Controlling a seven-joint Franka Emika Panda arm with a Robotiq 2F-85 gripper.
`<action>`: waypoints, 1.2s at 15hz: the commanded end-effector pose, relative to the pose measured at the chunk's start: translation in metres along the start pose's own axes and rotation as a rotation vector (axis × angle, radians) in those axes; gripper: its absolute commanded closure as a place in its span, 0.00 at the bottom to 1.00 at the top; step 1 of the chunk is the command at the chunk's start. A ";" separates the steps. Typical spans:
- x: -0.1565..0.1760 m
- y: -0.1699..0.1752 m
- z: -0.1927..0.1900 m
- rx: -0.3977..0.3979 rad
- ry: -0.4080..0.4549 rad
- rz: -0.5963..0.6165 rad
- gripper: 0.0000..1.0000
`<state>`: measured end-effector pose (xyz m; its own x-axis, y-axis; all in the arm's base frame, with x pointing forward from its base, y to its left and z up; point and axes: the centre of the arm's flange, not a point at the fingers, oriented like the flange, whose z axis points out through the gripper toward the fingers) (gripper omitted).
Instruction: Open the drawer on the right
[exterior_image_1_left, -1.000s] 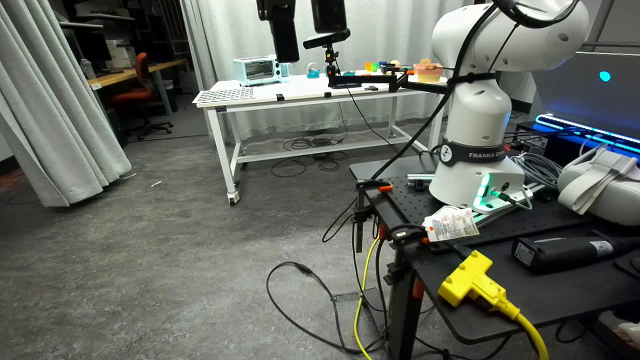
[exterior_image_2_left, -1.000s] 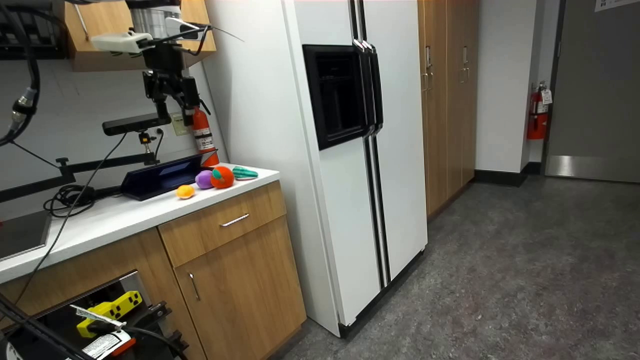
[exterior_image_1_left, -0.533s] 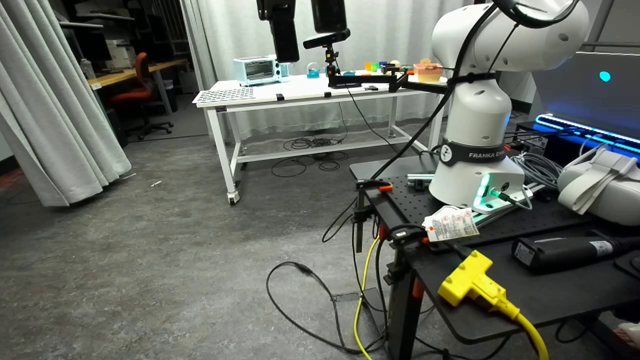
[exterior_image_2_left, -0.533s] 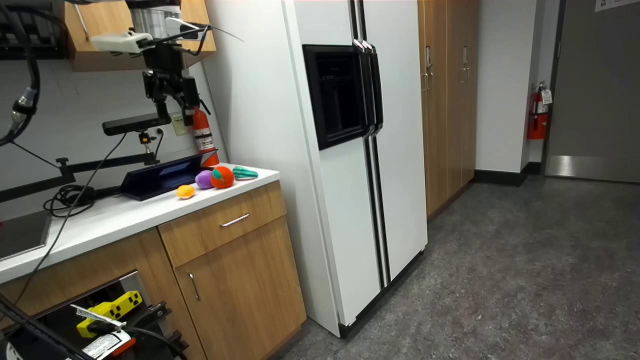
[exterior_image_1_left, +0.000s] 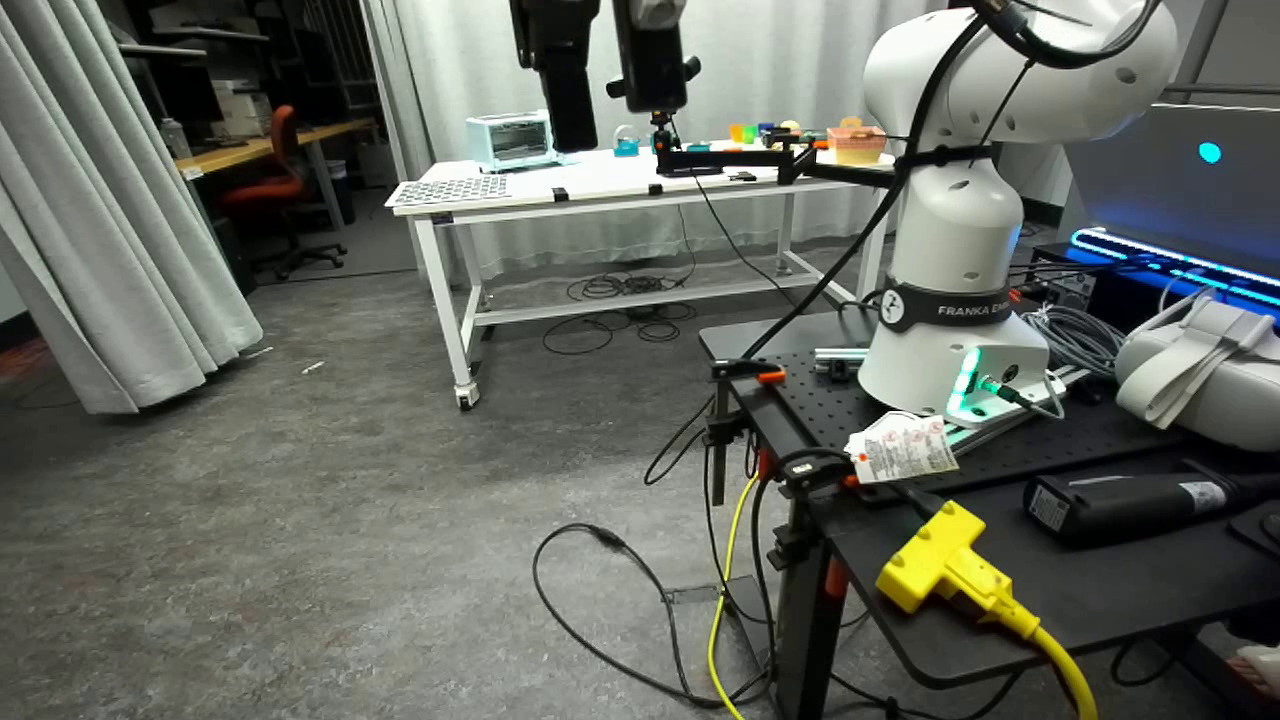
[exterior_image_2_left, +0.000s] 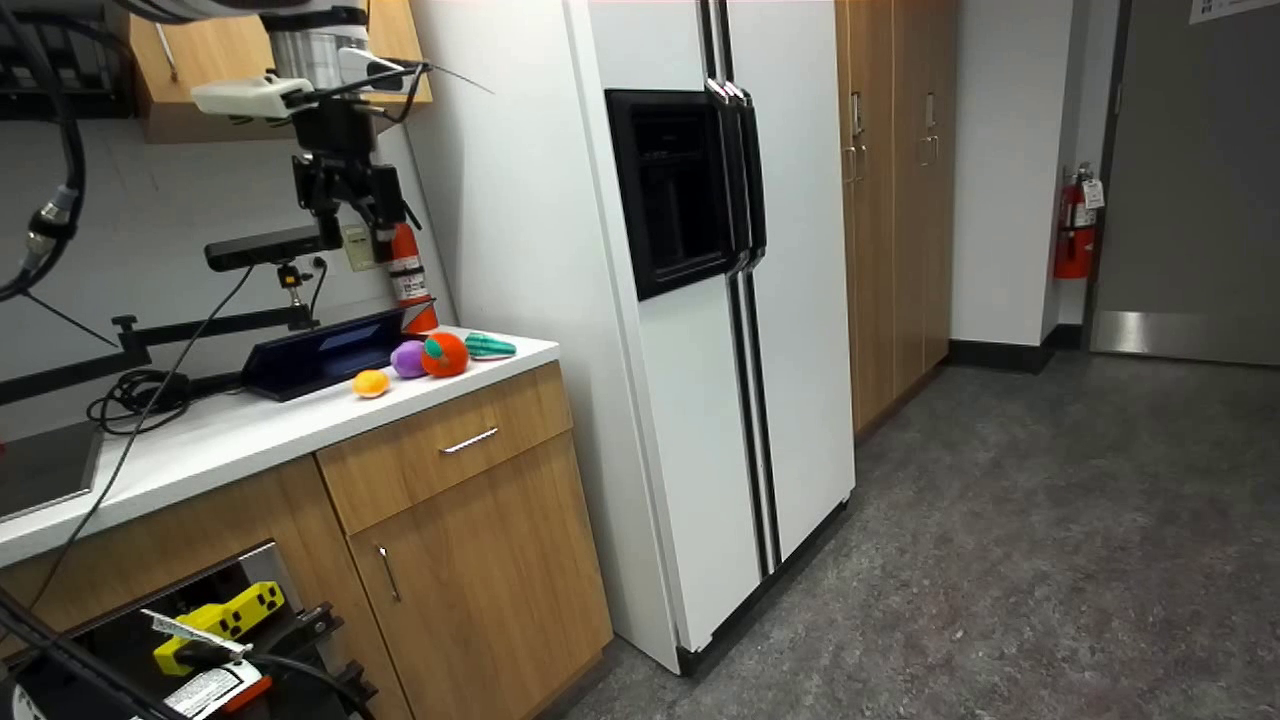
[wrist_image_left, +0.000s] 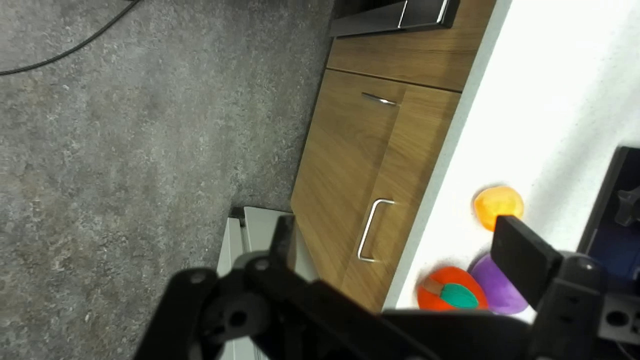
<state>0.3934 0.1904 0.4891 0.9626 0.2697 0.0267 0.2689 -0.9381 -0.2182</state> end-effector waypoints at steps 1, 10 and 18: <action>0.013 0.022 0.032 -0.044 -0.007 -0.009 0.00; 0.036 0.042 0.100 -0.103 -0.063 -0.008 0.00; 0.048 0.039 0.113 -0.103 -0.077 -0.019 0.00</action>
<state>0.4466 0.1915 0.3715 0.9530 0.2995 -0.0457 0.2926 -0.9490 -0.1171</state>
